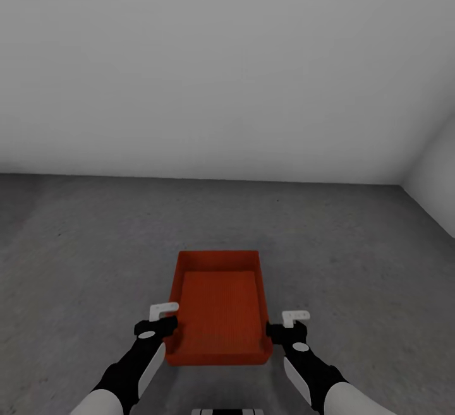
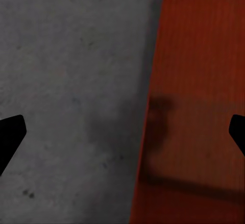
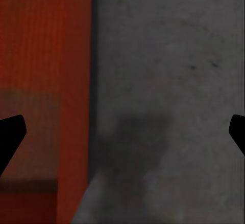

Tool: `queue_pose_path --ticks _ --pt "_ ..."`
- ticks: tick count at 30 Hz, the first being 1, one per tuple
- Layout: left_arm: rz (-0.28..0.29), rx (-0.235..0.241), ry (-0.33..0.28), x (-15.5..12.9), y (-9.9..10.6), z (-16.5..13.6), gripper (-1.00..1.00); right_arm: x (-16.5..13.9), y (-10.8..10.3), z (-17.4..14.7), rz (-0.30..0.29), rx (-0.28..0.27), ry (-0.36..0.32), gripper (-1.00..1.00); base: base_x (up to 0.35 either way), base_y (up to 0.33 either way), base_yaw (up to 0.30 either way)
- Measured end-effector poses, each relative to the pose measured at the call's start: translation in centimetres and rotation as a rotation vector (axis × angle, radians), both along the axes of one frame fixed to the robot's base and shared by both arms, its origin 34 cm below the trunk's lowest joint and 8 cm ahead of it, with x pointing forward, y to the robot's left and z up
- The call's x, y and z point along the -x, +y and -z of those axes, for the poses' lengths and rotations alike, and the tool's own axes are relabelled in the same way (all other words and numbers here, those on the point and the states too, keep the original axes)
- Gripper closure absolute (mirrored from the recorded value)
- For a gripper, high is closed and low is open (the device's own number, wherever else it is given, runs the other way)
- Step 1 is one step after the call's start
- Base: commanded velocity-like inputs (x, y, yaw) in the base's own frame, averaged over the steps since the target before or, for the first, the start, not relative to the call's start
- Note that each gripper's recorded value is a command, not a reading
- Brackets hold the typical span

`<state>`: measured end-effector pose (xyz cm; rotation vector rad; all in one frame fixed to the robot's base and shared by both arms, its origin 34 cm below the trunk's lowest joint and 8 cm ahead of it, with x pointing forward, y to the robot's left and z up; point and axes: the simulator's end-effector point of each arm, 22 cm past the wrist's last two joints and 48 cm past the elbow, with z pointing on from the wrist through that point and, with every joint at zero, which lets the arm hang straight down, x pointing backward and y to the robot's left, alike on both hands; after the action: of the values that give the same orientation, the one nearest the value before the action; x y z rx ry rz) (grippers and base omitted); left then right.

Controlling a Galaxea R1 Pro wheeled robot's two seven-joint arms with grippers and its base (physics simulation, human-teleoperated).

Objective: Move the two storage containers from the living room to the garage. In the garage, place one container on the floor and stack the other container on top of it (either order is fine).

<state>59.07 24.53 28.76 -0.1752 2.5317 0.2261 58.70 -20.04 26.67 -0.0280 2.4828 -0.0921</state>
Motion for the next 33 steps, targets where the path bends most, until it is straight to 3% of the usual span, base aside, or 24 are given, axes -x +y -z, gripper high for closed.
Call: queue_pose_path --ticks 33 --pt "-0.002 0.002 0.014 -1.1 0.2 -6.7 -1.00 -1.6 0.2 -7.2 0.002 -0.004 -0.001 -1.00 0.000 0.000 0.000"
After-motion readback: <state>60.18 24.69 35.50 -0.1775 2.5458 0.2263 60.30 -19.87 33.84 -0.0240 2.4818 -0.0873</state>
